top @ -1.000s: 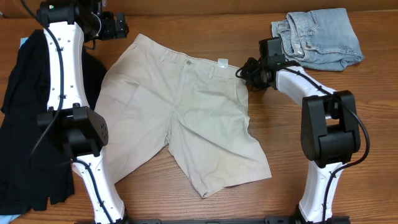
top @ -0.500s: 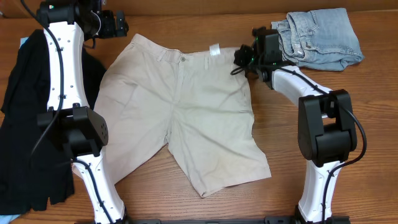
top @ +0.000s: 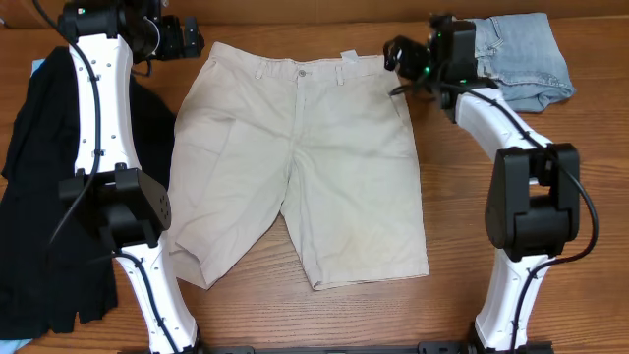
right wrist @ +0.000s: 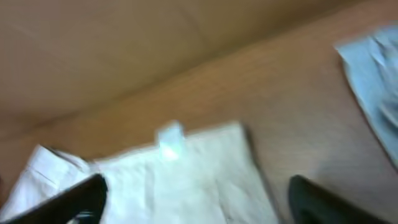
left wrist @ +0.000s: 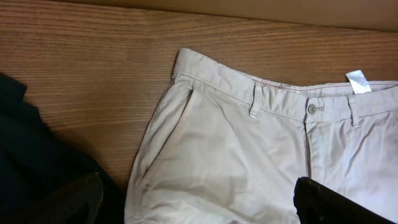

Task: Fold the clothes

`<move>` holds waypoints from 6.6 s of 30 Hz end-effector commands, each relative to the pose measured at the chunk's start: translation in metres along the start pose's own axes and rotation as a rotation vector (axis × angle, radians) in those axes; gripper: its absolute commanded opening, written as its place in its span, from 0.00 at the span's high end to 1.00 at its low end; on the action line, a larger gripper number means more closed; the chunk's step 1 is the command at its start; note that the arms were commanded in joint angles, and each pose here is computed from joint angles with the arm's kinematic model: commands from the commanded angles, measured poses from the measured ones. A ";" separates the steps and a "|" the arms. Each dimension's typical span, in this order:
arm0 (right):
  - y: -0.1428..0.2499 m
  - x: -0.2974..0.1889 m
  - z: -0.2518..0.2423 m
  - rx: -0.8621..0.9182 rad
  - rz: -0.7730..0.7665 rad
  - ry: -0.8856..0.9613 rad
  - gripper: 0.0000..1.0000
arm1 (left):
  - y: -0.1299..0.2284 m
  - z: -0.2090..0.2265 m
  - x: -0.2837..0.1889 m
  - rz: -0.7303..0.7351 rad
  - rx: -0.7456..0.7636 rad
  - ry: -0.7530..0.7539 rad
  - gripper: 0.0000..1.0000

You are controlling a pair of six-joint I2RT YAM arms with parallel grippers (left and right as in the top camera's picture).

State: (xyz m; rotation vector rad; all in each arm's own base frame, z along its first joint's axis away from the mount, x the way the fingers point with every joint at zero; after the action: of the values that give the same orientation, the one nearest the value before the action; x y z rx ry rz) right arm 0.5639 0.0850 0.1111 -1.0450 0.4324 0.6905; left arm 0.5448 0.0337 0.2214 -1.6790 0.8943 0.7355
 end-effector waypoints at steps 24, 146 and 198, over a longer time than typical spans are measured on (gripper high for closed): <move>0.250 -0.132 0.024 0.061 0.934 0.297 0.32 | 0.008 -0.002 0.003 0.037 0.009 0.007 0.00; 0.284 -0.158 -0.078 0.377 0.734 0.638 0.39 | 0.063 -0.205 0.092 0.088 0.704 0.054 0.01; 0.124 -0.179 -0.124 0.418 0.421 0.484 0.13 | 0.069 -0.136 0.220 0.055 0.446 -0.160 0.96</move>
State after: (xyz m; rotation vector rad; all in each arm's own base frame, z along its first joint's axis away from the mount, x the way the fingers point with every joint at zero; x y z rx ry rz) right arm 0.3406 -0.0380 0.0712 -0.6772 1.2277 0.7034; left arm 0.5941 -0.2013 0.0446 -1.1065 1.0588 0.4631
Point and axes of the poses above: each gripper's point midway between its finger pads, its own x axis out along the fingers, its own z axis along the line the jaws close on, y = z × x, the point moved 3 cm from there along -x, back along the fingers, and after that the axes turned 4 degrees about -x, right-handed, at the moved point
